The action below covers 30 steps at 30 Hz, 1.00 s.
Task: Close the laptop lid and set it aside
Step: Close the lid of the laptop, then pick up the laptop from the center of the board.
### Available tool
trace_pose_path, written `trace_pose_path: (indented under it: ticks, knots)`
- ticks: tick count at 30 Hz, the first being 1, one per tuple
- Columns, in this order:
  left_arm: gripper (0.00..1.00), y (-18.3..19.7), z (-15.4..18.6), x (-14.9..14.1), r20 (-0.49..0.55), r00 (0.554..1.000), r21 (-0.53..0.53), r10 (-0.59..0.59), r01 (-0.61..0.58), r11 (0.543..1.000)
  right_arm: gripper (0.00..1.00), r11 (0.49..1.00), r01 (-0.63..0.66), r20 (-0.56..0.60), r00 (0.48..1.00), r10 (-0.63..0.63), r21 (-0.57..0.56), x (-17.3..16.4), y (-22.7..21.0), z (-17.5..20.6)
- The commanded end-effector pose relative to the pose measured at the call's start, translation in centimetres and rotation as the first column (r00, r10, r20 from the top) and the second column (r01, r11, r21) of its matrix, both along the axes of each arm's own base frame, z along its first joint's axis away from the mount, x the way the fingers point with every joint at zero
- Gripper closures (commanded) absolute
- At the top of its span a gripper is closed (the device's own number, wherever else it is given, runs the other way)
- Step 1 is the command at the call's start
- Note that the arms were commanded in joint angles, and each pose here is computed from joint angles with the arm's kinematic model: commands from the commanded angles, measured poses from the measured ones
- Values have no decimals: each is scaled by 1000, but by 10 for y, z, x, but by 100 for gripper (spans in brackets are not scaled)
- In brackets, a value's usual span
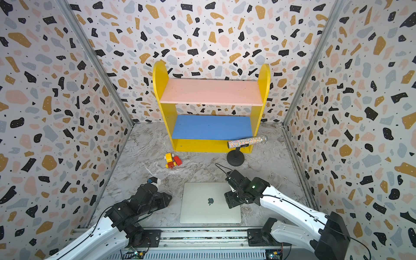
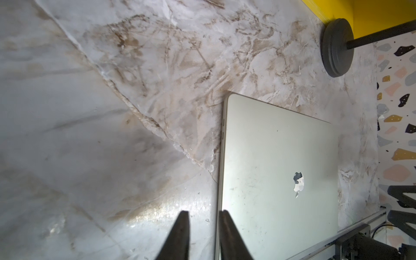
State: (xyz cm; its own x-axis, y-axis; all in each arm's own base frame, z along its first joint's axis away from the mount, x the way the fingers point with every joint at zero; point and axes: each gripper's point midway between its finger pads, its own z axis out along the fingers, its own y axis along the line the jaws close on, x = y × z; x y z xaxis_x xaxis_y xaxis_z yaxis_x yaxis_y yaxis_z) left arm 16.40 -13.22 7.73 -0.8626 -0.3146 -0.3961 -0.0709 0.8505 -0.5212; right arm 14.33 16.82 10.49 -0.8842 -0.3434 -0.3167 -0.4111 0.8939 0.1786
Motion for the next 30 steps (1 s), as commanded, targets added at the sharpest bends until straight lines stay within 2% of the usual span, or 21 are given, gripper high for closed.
trace_pose_path:
  ticks: [1, 4, 8, 12, 18, 24, 30]
  knots:
    - [65, -9, 8, 4, 24, 999, -37, -31, 32, 999, 12, 994, 101, 20, 995, -102, 34, 2, -15, 4]
    - [54, -14, 5, 1, 9, 998, -51, -57, 57, 997, 1, 981, 180, 23, 983, -182, 73, 1, -27, 3]
    - [43, -23, 0, -5, -23, 995, -84, -101, 99, 992, 0, 952, 275, 18, 960, -280, 134, -2, -41, -1]
    - [37, -34, -5, -10, -55, 988, -136, -146, 138, 981, 0, 913, 357, 2, 931, -365, 198, -6, -49, -7]
    - [35, -42, -19, -22, -131, 973, -168, -192, 169, 971, 0, 836, 453, -82, 889, -451, 309, -13, -48, -24]
    - [35, -42, -31, -33, -179, 962, -218, -206, 166, 962, 1, 763, 499, -236, 867, -440, 410, -21, -30, -47]
    - [35, -44, -37, -34, -197, 959, -239, -203, 154, 959, 1, 721, 510, -297, 860, -415, 469, -21, -18, -54]
